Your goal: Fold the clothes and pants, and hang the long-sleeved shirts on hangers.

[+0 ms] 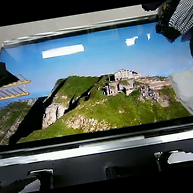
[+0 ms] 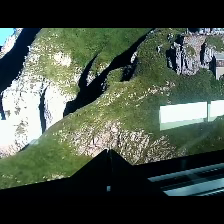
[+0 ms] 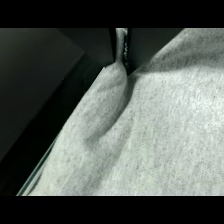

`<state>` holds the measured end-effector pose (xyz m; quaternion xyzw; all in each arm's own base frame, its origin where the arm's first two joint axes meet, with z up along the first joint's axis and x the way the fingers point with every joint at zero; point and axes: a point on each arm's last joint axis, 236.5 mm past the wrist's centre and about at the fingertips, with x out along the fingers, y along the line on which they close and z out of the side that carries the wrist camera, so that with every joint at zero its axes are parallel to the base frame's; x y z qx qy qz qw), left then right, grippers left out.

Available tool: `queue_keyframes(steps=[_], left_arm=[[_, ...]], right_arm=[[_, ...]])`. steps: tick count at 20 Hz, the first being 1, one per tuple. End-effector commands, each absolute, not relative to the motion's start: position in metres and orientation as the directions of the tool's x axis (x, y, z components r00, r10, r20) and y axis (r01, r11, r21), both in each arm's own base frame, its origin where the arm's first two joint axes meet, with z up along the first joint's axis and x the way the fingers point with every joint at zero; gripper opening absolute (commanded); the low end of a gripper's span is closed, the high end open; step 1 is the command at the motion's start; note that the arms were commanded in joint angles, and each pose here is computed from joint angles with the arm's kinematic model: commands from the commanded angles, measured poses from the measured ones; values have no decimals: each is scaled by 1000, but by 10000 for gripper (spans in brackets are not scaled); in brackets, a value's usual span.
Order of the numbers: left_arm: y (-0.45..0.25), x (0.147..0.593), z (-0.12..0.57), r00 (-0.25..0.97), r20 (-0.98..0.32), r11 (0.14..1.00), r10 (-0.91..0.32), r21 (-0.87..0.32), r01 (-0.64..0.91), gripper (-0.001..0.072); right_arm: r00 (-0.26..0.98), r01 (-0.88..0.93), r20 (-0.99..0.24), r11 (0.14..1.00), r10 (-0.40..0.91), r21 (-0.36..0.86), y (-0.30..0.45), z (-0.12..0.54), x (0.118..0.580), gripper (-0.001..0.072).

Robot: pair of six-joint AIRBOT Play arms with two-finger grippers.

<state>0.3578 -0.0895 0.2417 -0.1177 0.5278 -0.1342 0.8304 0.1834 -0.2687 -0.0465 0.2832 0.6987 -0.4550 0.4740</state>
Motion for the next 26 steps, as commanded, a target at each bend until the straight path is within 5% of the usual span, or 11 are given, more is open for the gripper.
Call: queue_keyframes(steps=[1, 10, 12, 13, 14, 17, 18, 20, 23, 24, 26], left_arm=[[-90, 358, 242, 407, -845, 936, -347, -337, 98, 18], [-90, 358, 242, 407, -845, 936, -347, -338, 98, 18], [-90, 358, 242, 407, -845, 936, -348, -338, 98, 18], [-90, 358, 242, 407, -845, 936, -348, -338, 98, 18], [-90, 358, 242, 407, -845, 936, -348, -338, 98, 18], [-90, 360, 240, 407, -845, 936, -347, -338, 97, 19], [-90, 361, 238, 401, -848, 936, -347, -339, 95, 19], [-90, 363, 226, 375, -860, 936, -346, -341, 82, 19], [-82, 368, 203, 356, -881, 948, -311, -312, 58, 18], [-76, 371, 198, 371, -885, 957, -283, -284, 53, 18], [-61, 376, 192, 404, -890, 975, -210, -219, 25, 17]], right_arm=[[-436, 801, -899, 439, -40, -408, -265, -53, 167, 30], [-501, 733, -861, 485, -91, -477, -274, -53, 149, 52], [-507, 725, -856, 487, -102, -487, -277, -51, 148, 325], [-490, 726, -863, 491, -120, -481, -281, -48, 151, 407], [-444, 750, -883, 477, -152, -459, -288, -42, 162, 412], [-68, 863, -977, 480, -201, -158, -298, -10, 249, 374], [138, 850, -974, 526, -180, 23, -291, 10, 297, 291], [435, 718, -896, 635, -90, 285, -257, 56, 378, 266], [558, 491, -828, 782, 56, 384, -168, 94, 438, 185], [563, 414, -819, 822, 107, 392, -132, 101, 448, 123], [532, 252, -825, 894, 191, 370, -64, 109, 452, 110]])
